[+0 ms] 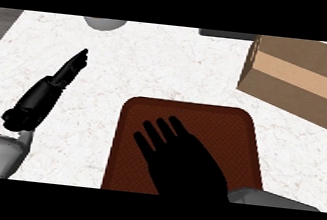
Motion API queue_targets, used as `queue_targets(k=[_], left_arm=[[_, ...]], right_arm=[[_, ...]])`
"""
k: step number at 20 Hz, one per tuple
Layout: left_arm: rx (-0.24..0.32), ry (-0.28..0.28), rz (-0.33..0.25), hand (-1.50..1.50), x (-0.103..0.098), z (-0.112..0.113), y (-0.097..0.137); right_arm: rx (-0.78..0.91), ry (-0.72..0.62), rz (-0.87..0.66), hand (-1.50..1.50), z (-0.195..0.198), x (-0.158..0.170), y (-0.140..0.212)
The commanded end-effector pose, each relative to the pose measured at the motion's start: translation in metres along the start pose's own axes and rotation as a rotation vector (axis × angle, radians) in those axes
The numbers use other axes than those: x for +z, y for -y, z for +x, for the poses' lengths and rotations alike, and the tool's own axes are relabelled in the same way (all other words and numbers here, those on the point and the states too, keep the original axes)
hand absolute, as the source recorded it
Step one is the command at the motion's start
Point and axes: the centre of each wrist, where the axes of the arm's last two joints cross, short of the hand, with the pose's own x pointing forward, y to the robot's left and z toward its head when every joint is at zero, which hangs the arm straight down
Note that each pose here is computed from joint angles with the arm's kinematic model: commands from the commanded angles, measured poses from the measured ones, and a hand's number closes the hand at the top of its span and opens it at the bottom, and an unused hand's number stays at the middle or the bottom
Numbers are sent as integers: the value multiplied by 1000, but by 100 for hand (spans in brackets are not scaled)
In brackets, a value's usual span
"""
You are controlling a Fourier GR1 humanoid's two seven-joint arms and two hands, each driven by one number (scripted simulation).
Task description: Pick the bell pepper from the tray and place it in the cardboard box
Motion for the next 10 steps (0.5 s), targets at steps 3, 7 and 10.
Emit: queue_targets(k=[3,7,10], left_arm=[[-7,-11,5,0,-1,-6,-6],[-1,-1,10,0,7,-3,-6],[-15,-5,7,0,7,3,-21]], right_arm=[[46,-138,76,-150,29,-12,-13],[91,-176,64,-150,32,-25,-11],[108,-203,38,-150,31,-25,-25]])
